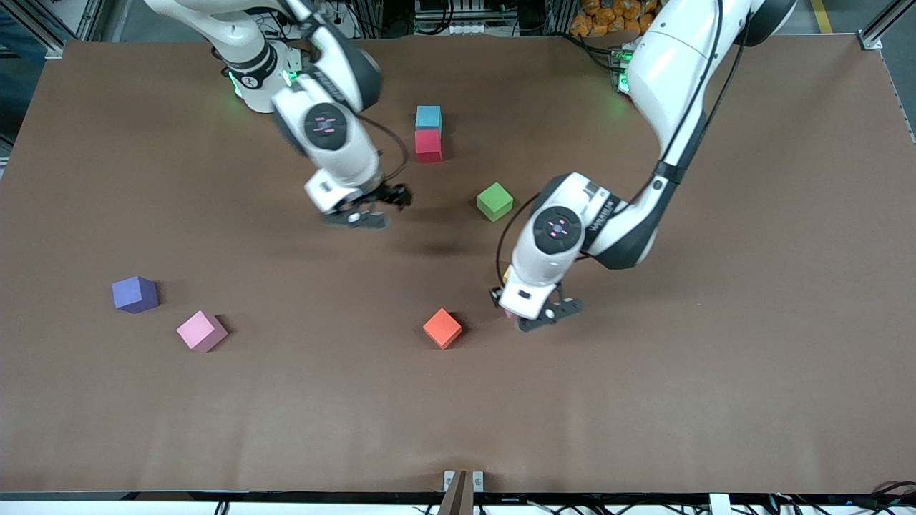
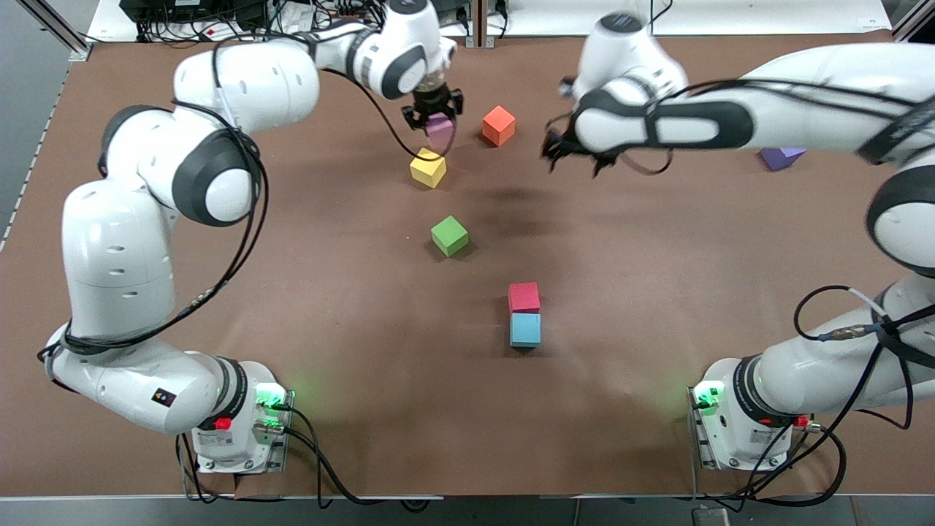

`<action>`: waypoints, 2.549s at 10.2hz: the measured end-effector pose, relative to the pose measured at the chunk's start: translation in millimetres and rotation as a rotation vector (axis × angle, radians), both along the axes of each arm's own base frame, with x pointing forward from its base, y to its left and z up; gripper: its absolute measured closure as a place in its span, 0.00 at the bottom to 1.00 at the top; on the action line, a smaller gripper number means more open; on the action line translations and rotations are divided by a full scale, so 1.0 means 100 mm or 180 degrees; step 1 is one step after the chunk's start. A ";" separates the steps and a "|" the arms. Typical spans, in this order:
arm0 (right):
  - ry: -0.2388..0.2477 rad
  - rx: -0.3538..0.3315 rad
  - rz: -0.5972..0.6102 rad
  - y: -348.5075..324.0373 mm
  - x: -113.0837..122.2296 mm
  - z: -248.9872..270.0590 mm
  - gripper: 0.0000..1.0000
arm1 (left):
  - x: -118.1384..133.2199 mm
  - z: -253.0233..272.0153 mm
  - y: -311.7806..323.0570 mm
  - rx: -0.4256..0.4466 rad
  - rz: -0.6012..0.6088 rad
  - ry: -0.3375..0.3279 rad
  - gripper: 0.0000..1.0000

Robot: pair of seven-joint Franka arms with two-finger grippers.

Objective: Arrange blocks into number 1
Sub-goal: 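Release the red cube and withdraw the right gripper while the left gripper carries pink, then place the pink cube below the red cube and open the left gripper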

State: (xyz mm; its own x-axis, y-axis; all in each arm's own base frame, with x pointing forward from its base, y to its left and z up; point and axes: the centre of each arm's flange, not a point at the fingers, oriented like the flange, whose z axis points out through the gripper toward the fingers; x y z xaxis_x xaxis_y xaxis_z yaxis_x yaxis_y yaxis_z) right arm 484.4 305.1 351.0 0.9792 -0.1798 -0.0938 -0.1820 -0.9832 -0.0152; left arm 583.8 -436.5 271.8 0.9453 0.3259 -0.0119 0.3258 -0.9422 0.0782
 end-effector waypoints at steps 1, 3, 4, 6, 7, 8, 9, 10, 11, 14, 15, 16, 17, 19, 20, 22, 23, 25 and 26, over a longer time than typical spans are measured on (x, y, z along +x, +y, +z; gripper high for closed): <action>-0.0019 -0.0047 -0.0117 -0.28 0.19 0.23 0.00 | -0.22 -0.01 -0.26 0.0005 -0.0035 0.0030 0.39; -0.0005 -0.0123 -0.0280 -0.79 0.52 0.66 0.00 | -0.78 -0.03 -0.85 0.0040 -0.0199 0.0084 0.39; -0.0023 -0.0131 -0.0275 -1.01 0.65 0.82 0.00 | -1.09 -0.05 -1.11 0.0057 -0.0330 0.0101 0.39; -0.0059 -0.0150 -0.0256 -1.40 0.77 0.98 0.00 | -1.69 -0.14 -1.51 0.0127 -0.0632 0.0152 0.39; -0.0067 -0.0163 -0.0293 -1.53 0.79 1.03 0.00 | -1.95 -0.22 -1.64 0.0173 -0.0757 0.0182 0.39; -0.0094 -0.0166 -0.0340 -1.63 0.81 1.08 0.00 | -2.13 -0.34 -1.70 0.0243 -0.0864 0.0199 0.39; -0.0116 -0.0166 -0.0373 -1.68 0.83 1.12 0.00 | -2.26 -0.47 -1.70 0.0324 -0.0961 0.0192 0.39; -0.0131 -0.0165 -0.0401 -1.73 0.84 1.15 0.00 | -2.39 -0.63 -1.67 0.0375 -0.1032 0.0203 0.39; -0.0137 -0.0164 -0.0403 -1.79 0.86 1.16 0.00 | -2.50 -0.76 -1.65 0.0382 -0.1081 0.0207 0.39; -0.0108 -0.0169 -0.0429 -2.02 0.89 1.15 0.00 | -2.58 -0.80 -1.65 0.0267 -0.1128 0.0110 0.39; -0.0104 -0.0169 -0.0435 -2.05 0.90 1.15 0.00 | -2.60 -0.80 -1.66 0.0241 -0.1139 0.0093 0.39; -0.0098 -0.0170 -0.0430 -2.05 0.89 1.15 0.00 | -2.63 -0.80 -1.67 0.0224 -0.1152 0.0082 0.39; -0.0092 -0.0171 -0.0423 -2.05 0.89 1.15 0.00 | -2.68 -0.80 -1.70 0.0213 -0.1178 0.0080 0.39; -0.0066 -0.0177 -0.0407 -2.04 0.88 1.14 0.00 | -2.85 -0.80 -1.78 0.0195 -0.1220 0.0106 0.39; -0.0049 -0.0181 -0.0402 -2.03 0.87 1.14 0.00 | -2.92 -0.80 -1.81 0.0187 -0.1219 0.0123 0.39; -0.0040 -0.0183 -0.0399 -2.03 0.87 1.14 0.00 | -3.00 -0.80 -1.83 0.0181 -0.1228 0.0145 0.39; -0.0040 -0.0183 -0.0394 -2.03 0.87 1.14 0.00 | -3.01 -0.81 -1.83 0.0181 -0.1233 0.0149 0.39; -0.0039 -0.0181 -0.0370 -2.01 0.87 1.14 0.00 | -3.09 -0.81 -1.84 0.0204 -0.1265 0.0189 0.39; -0.0038 -0.0181 -0.0359 -2.01 0.87 1.14 0.00 | -3.13 -0.81 -1.84 0.0230 -0.1271 0.0217 0.37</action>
State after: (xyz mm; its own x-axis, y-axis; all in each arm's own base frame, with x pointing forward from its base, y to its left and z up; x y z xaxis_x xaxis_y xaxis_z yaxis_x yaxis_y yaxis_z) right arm 570.9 103.9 464.6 0.9535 -0.2935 -0.0688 -0.2916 -0.9558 0.0371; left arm 270.5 -620.8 191.1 0.9955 -0.0641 -0.0694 -0.0644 -0.9979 -0.0019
